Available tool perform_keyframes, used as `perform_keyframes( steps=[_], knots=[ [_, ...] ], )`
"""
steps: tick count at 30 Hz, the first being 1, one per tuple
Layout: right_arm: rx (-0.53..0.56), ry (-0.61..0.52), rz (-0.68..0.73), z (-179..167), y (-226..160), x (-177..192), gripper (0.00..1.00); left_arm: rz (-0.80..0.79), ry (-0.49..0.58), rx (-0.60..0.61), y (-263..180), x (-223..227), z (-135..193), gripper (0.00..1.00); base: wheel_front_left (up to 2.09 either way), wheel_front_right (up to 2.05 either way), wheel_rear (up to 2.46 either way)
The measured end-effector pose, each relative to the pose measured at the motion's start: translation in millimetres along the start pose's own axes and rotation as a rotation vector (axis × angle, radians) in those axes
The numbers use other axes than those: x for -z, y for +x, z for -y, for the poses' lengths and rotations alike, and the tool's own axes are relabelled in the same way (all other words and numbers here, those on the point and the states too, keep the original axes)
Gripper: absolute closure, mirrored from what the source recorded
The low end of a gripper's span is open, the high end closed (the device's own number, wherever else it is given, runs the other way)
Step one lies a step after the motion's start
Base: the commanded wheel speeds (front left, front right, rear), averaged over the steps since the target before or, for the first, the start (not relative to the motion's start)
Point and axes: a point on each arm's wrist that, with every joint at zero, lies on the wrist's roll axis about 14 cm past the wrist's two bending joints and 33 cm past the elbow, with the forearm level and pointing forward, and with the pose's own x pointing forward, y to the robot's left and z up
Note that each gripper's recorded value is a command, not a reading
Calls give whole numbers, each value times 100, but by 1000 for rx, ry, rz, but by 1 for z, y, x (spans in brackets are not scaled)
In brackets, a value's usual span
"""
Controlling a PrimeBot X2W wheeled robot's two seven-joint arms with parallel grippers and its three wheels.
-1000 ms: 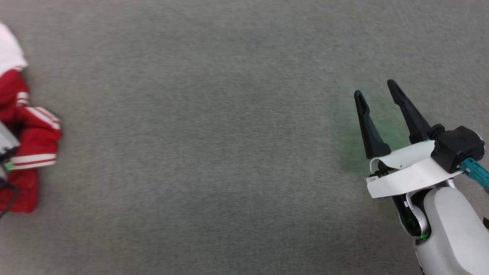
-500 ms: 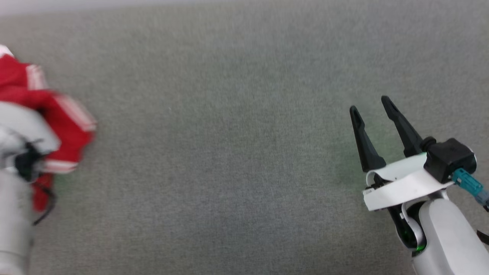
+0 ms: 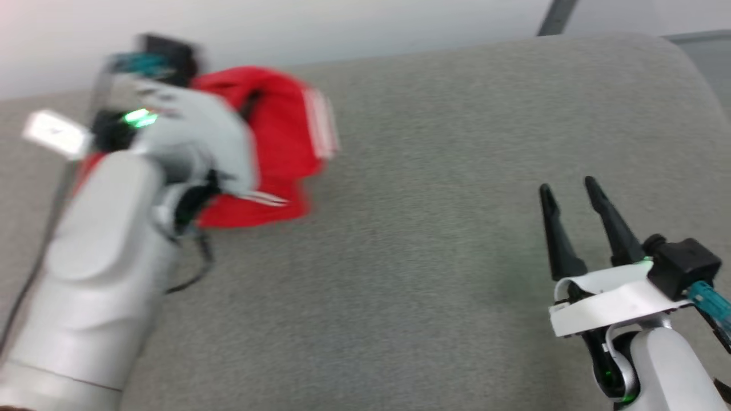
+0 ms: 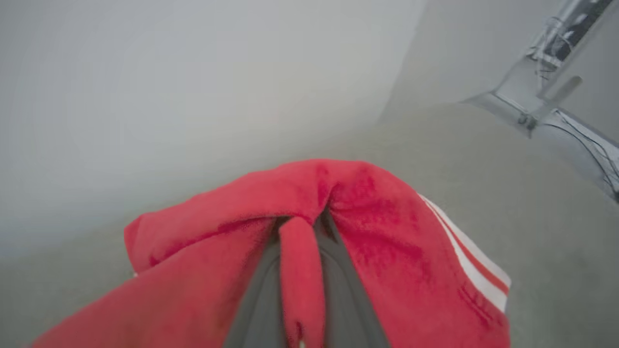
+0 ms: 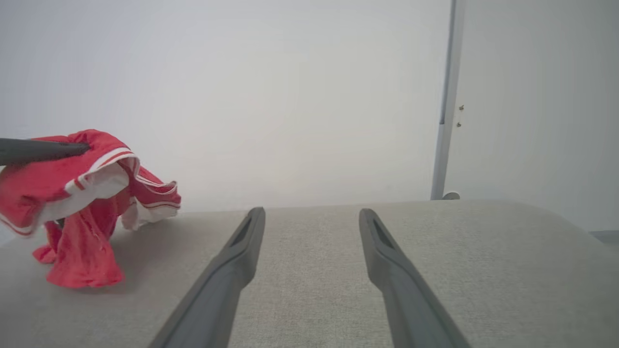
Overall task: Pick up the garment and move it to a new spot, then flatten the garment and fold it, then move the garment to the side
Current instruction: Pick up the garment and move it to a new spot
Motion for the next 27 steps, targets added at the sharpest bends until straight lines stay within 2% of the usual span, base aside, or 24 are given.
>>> perform_keyframes(
  steps=[7,9,10,14,18,21,24,27],
  knots=[
    [141,16,8,38,-22,-5,0,14,182,507,16,-14,182,100,0,0,0],
    [164,16,13,45,-25,-7,0,-16,217,635,11,-2,219,100,0,0,0],
    [176,18,15,48,-26,-8,0,-39,239,674,10,7,227,100,0,0,0],
    [215,16,26,58,-29,-13,0,-156,323,703,21,43,218,100,0,0,0],
    [259,10,14,70,-36,-10,0,-229,413,649,43,60,190,100,0,0,0],
    [279,12,-3,76,-39,-5,0,-271,533,589,57,69,167,100,0,0,0],
    [292,12,-21,79,-40,1,0,-361,615,577,57,101,156,100,0,0,0],
    [296,22,-27,80,-39,4,0,-432,623,587,54,127,153,100,0,0,0]
  ],
)
